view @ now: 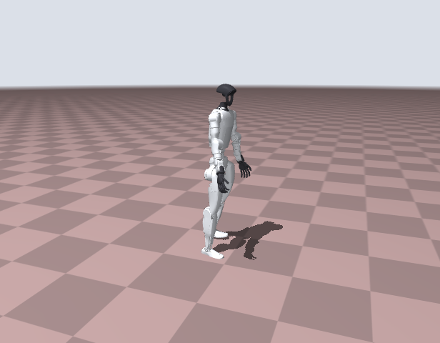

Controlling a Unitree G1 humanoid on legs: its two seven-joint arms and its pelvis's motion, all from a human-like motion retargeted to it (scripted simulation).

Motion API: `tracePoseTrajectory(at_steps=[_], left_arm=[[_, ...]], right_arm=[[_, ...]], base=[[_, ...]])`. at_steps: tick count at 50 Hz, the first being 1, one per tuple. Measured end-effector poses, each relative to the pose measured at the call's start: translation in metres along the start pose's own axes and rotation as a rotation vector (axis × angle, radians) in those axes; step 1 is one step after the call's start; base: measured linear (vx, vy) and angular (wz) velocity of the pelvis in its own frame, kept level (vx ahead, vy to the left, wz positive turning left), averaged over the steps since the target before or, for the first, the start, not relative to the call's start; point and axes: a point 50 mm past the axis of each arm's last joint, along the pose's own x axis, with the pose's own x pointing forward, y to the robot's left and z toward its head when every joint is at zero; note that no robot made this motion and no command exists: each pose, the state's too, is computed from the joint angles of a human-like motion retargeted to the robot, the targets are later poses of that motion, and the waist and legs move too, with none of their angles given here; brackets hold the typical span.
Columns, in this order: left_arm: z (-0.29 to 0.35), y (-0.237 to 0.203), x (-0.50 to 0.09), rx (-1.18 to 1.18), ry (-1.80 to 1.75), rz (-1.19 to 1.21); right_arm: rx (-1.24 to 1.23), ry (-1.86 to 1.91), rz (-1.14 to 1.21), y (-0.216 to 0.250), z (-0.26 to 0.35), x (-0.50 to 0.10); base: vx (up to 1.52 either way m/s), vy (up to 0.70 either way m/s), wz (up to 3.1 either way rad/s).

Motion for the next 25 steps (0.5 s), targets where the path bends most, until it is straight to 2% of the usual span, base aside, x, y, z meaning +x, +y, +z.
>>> tracePoseTrajectory(at_steps=[5,11,17,25], left_arm=[[-0.034,0.003,-0.008,-0.060,0.091,0.013],[-0.033,-0.006,-0.007,-0.012,0.095,-0.044],[0.006,-0.023,0.001,0.075,-0.009,-0.116],[0.089,-0.055,0.004,0.178,-0.258,-0.171]], right_arm=[[-0.005,0.017,-0.025,-0.007,-0.001,0.001],[-0.042,0.025,0.051,-0.008,-0.006,0.001],[-0.081,0.042,0.142,-0.003,-0.011,-0.001],[-0.136,0.025,0.174,0.011,-0.009,-0.003]], base=[[0.10,-0.01,0.16],[0.07,0.00,0.20],[0.00,0.00,0.00],[0.00,0.00,0.00]])
